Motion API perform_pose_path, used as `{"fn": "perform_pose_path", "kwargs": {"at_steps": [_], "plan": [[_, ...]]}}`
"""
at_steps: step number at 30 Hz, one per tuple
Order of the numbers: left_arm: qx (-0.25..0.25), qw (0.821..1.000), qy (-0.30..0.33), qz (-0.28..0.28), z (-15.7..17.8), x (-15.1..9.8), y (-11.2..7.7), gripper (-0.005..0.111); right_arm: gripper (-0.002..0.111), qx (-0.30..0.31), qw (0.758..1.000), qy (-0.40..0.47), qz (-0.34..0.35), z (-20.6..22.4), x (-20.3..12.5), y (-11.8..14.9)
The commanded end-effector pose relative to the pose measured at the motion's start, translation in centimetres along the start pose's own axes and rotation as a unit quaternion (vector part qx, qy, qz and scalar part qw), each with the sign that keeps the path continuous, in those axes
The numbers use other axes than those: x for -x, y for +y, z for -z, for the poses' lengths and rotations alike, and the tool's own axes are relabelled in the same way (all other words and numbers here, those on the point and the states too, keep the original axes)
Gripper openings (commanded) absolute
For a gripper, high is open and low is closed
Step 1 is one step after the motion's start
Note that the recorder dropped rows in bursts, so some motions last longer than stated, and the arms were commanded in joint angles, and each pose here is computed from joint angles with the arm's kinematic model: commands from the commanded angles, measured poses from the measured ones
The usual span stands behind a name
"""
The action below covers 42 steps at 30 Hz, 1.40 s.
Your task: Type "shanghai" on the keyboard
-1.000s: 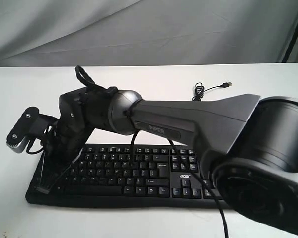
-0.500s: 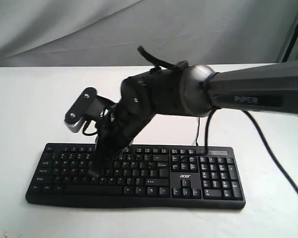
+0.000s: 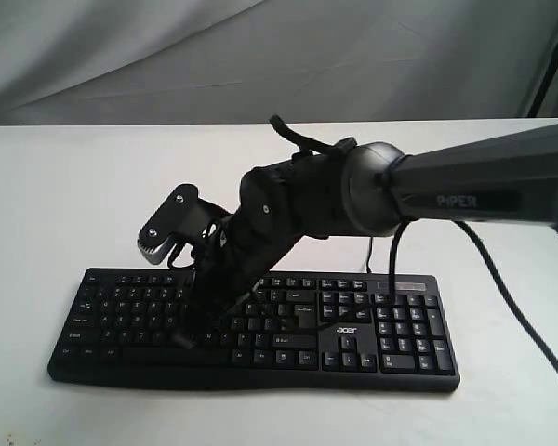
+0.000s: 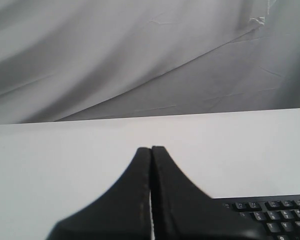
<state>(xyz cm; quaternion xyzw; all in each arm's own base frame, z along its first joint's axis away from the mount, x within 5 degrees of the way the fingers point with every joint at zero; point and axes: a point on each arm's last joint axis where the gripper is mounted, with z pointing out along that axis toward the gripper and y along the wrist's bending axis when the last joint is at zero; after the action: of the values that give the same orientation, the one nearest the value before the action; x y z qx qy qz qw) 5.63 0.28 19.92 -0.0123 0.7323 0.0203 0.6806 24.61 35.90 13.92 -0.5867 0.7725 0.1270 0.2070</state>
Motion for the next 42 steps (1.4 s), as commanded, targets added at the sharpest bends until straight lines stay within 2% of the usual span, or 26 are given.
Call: {"fn": "perform_pose_path", "kwargs": {"at_steps": [1, 10, 24, 34, 38, 42], "plan": [[-0.003, 1.0, -0.003, 0.002, 0.0, 0.0, 0.0, 0.0, 0.0, -0.004, 1.0, -0.002, -0.01, 0.1, -0.2, -0.7], [-0.003, 1.0, -0.003, 0.002, 0.0, 0.0, 0.0, 0.0, 0.0, -0.02, 1.0, -0.013, -0.016, -0.8, -1.7, -0.5], [-0.003, 1.0, -0.003, 0.002, 0.0, 0.0, 0.0, 0.0, 0.0, -0.023, 0.999, -0.028, -0.013, -0.1, -1.3, -0.5], [-0.003, 1.0, -0.003, 0.002, 0.0, 0.0, 0.0, 0.0, 0.0, -0.041, 0.997, -0.059, 0.011, 5.2, 0.2, -0.4], [-0.003, 1.0, -0.003, 0.002, 0.0, 0.0, 0.0, 0.0, 0.0, -0.07, 0.993, -0.09, -0.001, 8.2, -1.1, 0.1], [-0.003, 1.0, -0.003, 0.002, 0.0, 0.0, 0.0, 0.0, 0.0, -0.108, 0.978, -0.176, -0.019, 13.1, -3.6, 1.4]]}}
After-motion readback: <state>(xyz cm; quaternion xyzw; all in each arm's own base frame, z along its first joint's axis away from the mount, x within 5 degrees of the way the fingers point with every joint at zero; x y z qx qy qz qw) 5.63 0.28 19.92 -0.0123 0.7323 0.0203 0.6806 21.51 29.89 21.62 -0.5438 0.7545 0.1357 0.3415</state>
